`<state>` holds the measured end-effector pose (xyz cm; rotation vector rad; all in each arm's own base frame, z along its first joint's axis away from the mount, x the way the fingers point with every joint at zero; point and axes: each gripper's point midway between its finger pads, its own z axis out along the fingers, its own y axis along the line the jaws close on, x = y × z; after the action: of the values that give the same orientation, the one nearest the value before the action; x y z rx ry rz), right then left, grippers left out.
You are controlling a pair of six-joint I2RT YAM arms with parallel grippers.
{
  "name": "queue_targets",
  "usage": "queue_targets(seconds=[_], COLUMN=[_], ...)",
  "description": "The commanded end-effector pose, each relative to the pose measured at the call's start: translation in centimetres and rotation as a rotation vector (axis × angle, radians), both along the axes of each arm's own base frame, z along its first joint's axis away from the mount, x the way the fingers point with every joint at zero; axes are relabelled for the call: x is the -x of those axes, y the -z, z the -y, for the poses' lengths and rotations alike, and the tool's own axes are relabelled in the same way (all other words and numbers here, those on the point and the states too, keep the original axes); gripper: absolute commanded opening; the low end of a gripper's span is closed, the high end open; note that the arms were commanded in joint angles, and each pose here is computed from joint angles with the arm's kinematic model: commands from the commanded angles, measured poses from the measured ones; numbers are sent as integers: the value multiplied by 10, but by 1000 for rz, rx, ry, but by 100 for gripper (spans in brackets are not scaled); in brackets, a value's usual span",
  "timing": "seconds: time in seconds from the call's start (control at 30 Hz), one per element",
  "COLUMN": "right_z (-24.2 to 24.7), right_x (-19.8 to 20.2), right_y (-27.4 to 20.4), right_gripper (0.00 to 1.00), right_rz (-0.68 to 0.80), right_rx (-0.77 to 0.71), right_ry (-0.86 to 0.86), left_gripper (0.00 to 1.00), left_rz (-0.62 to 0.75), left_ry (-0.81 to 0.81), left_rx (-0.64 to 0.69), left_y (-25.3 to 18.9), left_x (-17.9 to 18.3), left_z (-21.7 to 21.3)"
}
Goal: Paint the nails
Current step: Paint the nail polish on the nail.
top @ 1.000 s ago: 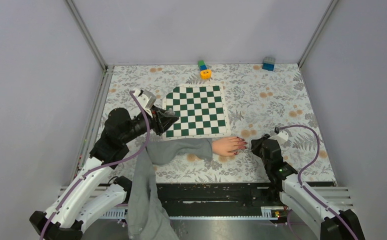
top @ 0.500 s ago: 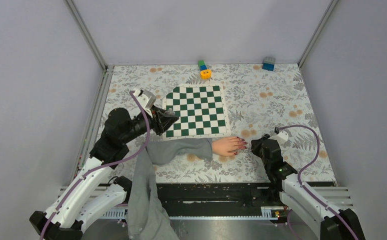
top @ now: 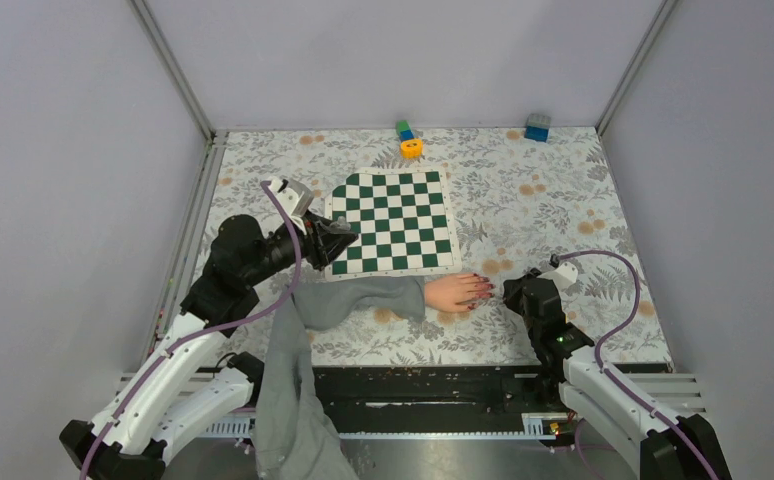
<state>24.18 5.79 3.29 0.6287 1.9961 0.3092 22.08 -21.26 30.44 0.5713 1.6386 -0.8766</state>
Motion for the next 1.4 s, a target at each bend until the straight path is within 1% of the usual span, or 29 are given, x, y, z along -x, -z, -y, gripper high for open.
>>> queue_targets(seconds=[0.0, 1.03, 1.37], right_z=[6, 12, 16], right_x=[-11, -14, -14], right_y=[-17, -19, -23], right_gripper=[0, 0, 0], right_rz=[57, 63, 87], right_rx=[-10, -3, -11], right_ry=[57, 100, 123], left_gripper=[0, 0, 0], left_rz=[53, 58, 63], left_ry=[-16, -16, -23], left_rx=[28, 31, 31], left_y=[-21, -23, -24], left_x=[-3, -2, -2], left_z=[-1, -2, -4])
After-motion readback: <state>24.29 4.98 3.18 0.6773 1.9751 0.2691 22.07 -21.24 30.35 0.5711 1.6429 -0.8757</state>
